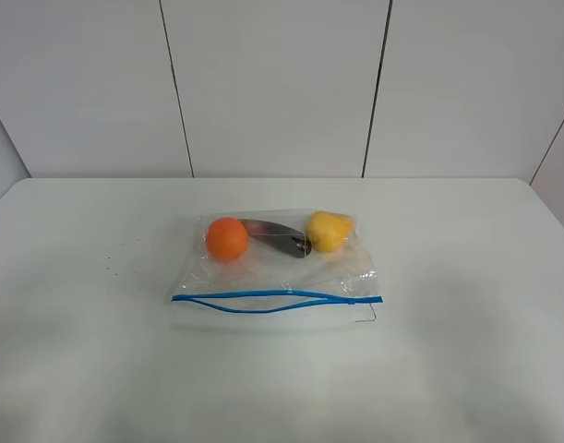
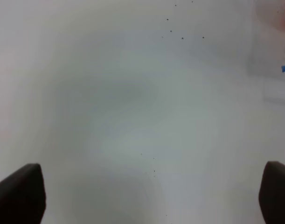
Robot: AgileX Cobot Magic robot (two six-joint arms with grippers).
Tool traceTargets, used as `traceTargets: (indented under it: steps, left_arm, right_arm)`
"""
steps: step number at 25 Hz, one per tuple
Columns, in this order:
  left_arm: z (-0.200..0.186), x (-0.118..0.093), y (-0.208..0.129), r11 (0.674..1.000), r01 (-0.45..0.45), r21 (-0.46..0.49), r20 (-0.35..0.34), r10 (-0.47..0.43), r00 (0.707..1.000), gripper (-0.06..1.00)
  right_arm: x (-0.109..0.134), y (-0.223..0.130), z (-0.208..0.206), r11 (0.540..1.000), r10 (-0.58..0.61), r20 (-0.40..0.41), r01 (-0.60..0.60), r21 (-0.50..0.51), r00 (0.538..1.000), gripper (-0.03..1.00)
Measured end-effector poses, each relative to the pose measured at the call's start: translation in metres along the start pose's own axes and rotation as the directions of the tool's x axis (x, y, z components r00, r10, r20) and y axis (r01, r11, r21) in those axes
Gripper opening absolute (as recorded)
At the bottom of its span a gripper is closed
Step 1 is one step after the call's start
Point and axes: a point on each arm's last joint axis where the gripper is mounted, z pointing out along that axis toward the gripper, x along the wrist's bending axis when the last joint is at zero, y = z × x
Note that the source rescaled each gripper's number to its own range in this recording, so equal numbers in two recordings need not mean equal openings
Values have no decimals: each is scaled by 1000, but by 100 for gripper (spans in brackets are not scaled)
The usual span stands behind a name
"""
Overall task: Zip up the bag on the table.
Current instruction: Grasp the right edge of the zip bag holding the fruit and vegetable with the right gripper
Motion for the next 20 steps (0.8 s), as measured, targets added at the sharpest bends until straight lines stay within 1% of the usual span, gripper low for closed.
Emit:
traceTargets:
  steps: [4,7,8,12,15,18,20]
  left_arm:
    - [0,0,0,1000,0,0,0,0,1000,95]
    - [0,0,0,1000,0,0,0,0,1000,95]
    - [0,0,0,1000,0,0,0,0,1000,95]
    - [0,0,0,1000,0,0,-1,0,1000,95]
    - [0,0,0,1000,0,0,-1,0,1000,95]
    - [0,0,0,1000,0,0,-1,0,1000,95]
    - [0,0,0,1000,0,0,-1,0,1000,95]
  right_arm:
    - [-2,26,12,990,77,0,-77,117,997,100]
    - [-5,50,40,965,116,-8,-111,239,993,100]
    - [-5,58,50,958,123,-19,-114,264,992,100]
    - [-6,84,111,917,157,-80,-116,383,984,100]
    - [-7,93,162,883,168,-133,-89,461,977,100]
    - [-5,85,216,828,194,-197,-53,558,961,100]
    - [-5,75,245,791,246,-242,-49,610,939,100]
